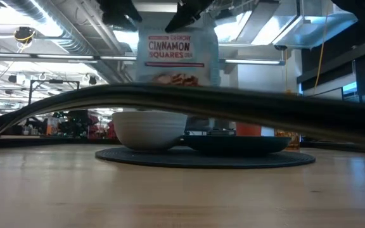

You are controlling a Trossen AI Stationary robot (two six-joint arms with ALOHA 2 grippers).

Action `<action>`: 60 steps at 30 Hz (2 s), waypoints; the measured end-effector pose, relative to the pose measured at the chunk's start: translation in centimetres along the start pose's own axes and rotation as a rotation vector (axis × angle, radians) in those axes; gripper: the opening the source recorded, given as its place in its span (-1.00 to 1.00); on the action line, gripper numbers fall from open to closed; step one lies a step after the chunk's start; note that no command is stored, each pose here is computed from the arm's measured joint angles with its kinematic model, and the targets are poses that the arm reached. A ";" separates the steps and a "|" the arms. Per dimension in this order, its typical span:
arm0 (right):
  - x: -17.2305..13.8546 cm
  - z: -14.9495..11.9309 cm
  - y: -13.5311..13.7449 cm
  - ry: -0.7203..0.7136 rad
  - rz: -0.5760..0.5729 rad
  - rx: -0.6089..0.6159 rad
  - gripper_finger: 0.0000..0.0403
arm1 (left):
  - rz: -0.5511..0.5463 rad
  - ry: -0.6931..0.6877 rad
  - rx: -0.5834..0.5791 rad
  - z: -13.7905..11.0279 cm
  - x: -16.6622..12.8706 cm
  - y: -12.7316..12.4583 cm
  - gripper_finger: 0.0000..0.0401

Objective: Arrange a breakfast setting
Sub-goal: Adjust the blue cereal box on the table

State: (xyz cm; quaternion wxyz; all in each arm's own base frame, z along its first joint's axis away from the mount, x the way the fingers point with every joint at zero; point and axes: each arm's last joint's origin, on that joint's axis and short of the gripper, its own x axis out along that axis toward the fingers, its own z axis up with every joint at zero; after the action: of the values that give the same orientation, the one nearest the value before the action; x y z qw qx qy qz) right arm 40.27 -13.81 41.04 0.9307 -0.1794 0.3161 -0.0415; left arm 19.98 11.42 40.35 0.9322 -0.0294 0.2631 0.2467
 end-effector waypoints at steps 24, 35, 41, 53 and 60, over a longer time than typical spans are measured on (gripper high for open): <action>2.2 0.2 1.6 -0.006 0.067 -0.114 -1.00 | 0.052 0.068 0.291 0.1 5.4 -3.3 0.09; 3.2 0.0 2.1 0.037 0.047 -0.113 -0.99 | 0.041 0.224 0.275 -1.4 6.6 -3.0 -0.51; 3.2 0.0 1.8 0.077 -0.052 0.012 -0.82 | 0.137 0.306 0.142 -2.2 6.1 -1.5 -0.96; 0.0 0.7 0.8 0.015 -0.101 0.260 -0.11 | 0.344 0.405 -0.066 -3.9 -1.1 1.3 -0.99; -1.3 0.2 -0.9 -0.014 -0.107 0.353 0.02 | 0.375 0.443 -0.115 -4.8 -3.4 1.9 -1.00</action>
State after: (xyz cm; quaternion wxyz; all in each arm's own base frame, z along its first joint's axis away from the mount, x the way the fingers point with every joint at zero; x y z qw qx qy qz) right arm 39.41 -14.36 42.22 0.9463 -0.0302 0.2874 -0.1448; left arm 14.31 10.69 38.07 0.7871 -0.0864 0.4465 0.4167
